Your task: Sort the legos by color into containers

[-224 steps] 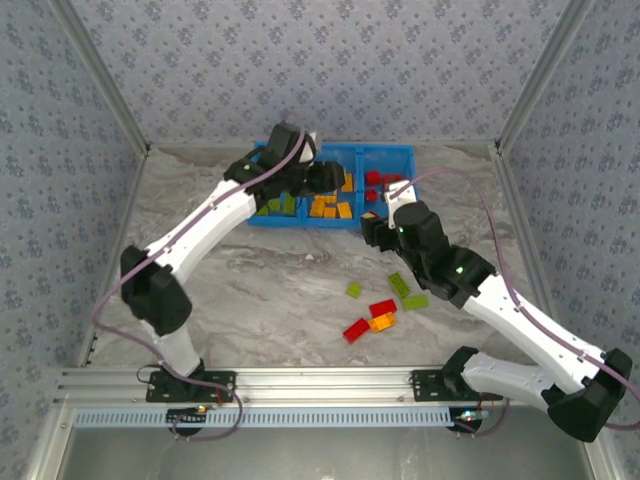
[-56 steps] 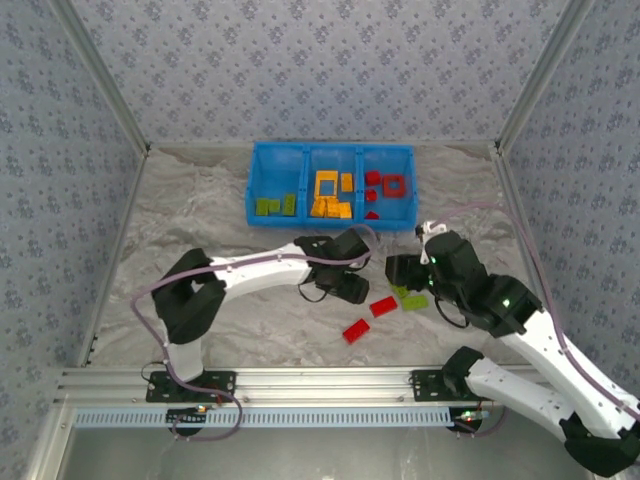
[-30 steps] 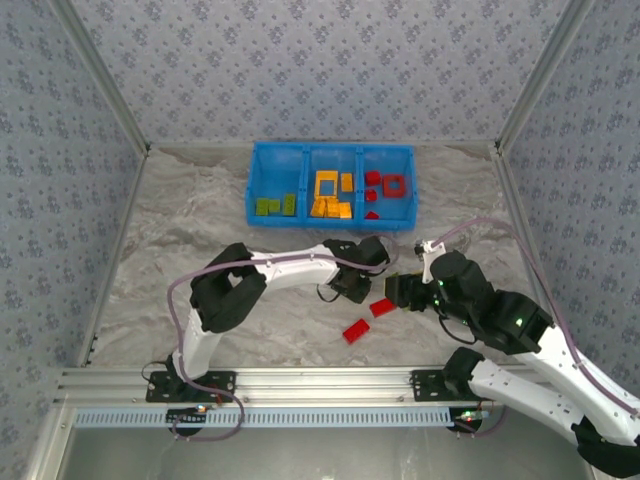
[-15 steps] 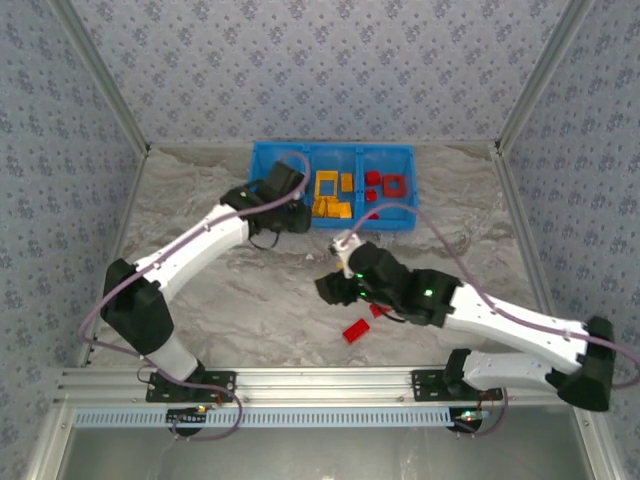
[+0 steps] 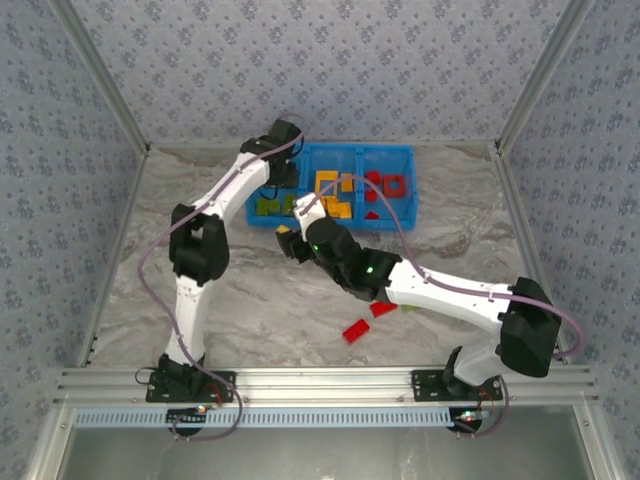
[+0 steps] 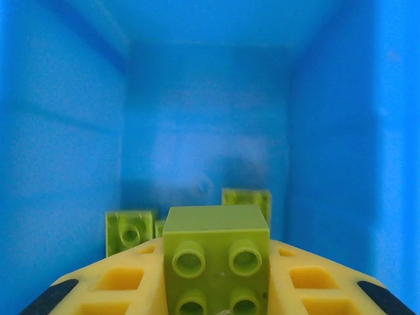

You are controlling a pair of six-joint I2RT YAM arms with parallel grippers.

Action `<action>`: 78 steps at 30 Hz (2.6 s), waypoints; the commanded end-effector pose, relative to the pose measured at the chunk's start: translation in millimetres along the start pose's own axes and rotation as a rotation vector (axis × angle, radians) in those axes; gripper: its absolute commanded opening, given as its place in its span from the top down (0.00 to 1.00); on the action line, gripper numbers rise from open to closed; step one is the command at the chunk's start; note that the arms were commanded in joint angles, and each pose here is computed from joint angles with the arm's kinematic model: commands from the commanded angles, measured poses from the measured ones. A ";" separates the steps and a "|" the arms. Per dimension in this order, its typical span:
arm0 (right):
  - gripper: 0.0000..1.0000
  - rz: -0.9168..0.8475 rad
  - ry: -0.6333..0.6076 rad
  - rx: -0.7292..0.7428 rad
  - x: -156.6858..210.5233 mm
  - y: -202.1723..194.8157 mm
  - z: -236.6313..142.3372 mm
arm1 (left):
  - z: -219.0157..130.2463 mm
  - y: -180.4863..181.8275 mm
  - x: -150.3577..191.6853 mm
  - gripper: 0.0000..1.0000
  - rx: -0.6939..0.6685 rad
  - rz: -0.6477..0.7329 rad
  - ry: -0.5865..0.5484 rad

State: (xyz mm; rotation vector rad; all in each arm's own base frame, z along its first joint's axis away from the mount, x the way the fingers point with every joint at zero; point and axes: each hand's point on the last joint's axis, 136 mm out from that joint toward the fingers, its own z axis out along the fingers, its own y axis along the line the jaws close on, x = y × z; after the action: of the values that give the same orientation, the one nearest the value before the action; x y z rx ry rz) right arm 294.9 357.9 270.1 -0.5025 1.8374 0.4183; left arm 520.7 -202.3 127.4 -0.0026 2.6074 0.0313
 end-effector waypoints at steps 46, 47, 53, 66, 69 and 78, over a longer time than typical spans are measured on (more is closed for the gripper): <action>0.25 1.024 0.643 0.767 252.3 -137.1 -111.4 | -289.7 -109.7 252.6 0.26 0.826 0.419 -0.150; 0.25 1.045 0.648 0.772 256.6 -137.7 -110.3 | -290.0 -109.5 261.5 0.26 0.828 0.426 -0.146; 0.29 1.128 0.666 0.774 270.8 -135.6 -104.9 | -287.9 -106.7 283.2 0.27 0.817 0.423 -0.138; 0.43 1.202 0.717 0.826 296.7 -131.0 -108.5 | -292.8 -106.6 279.3 0.28 0.801 0.424 -0.159; 0.50 1.204 0.718 0.829 298.1 -130.2 -105.6 | -293.1 -105.4 278.6 0.29 0.797 0.422 -0.161; 0.78 1.006 0.612 0.788 241.4 -137.2 -97.5 | -309.7 -104.8 266.1 0.29 0.815 0.397 -0.200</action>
State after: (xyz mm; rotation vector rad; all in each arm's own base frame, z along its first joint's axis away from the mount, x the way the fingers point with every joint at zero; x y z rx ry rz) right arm 203.3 158.6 31.8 1.1189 2.6179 0.1845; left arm 132.6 -309.3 218.8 0.8056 2.2845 -0.7677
